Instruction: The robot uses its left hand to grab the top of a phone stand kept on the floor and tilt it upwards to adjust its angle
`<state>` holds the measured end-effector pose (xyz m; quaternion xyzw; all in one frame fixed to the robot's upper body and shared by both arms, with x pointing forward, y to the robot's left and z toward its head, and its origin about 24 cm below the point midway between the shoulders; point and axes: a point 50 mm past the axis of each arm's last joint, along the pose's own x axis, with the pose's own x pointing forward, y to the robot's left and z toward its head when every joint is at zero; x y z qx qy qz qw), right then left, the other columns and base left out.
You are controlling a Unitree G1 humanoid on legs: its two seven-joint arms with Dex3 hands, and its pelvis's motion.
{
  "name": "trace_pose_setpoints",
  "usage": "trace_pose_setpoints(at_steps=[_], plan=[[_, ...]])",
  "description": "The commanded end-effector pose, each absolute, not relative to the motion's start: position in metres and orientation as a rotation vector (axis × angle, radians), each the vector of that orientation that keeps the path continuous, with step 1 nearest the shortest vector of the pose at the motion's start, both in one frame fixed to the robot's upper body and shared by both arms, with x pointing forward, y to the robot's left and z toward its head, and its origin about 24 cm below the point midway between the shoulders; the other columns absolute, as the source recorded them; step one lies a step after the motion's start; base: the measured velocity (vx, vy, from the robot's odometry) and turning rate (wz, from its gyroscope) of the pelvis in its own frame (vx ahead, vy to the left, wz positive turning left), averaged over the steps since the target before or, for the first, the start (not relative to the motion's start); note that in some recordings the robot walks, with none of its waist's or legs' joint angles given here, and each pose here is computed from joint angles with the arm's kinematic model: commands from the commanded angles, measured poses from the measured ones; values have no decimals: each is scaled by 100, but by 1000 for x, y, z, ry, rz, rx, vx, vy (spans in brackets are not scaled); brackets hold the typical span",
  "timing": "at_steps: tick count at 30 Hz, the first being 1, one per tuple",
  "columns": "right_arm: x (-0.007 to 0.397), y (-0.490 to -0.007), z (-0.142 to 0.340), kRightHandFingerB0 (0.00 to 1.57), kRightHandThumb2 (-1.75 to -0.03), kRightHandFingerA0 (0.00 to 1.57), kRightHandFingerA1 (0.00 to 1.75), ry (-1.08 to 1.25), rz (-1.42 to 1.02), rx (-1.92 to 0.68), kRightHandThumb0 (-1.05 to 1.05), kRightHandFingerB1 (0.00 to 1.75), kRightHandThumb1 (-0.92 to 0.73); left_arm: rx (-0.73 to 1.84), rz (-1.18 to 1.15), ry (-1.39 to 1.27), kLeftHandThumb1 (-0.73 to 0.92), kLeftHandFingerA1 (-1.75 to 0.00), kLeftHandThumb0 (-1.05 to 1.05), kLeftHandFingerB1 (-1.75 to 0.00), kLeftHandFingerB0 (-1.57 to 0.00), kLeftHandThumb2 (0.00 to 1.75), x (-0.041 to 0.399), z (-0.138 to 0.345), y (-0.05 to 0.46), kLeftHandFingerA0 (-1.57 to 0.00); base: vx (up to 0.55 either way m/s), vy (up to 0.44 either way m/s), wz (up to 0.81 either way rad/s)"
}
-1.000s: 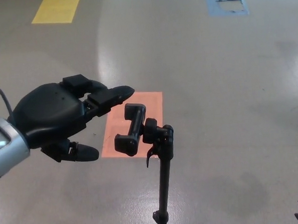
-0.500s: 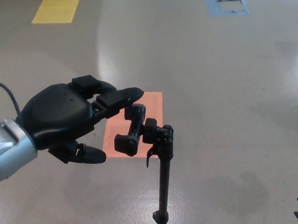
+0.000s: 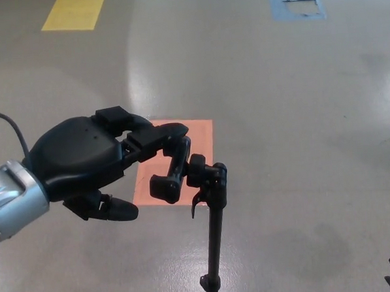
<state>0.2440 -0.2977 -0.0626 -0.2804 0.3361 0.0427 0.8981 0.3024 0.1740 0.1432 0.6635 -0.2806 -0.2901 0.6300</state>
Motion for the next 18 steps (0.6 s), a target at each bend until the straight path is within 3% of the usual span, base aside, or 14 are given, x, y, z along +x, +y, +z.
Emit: trace_pose_setpoints(at_steps=[1,18], plan=[[244,-303,-60,21,-63,22,36,708,81,-588,-73,29,-78,1535,-648,-607,60,-38,-86,-12,0,94,304,139,181,-14,0,0,0],[245,-301,-61,21,-64,23,37,711,99,-602,-73,28,-77,1539,-665,-576,61,-39,-88,-12,0,95,303,131,183,-15,0,0,0]])
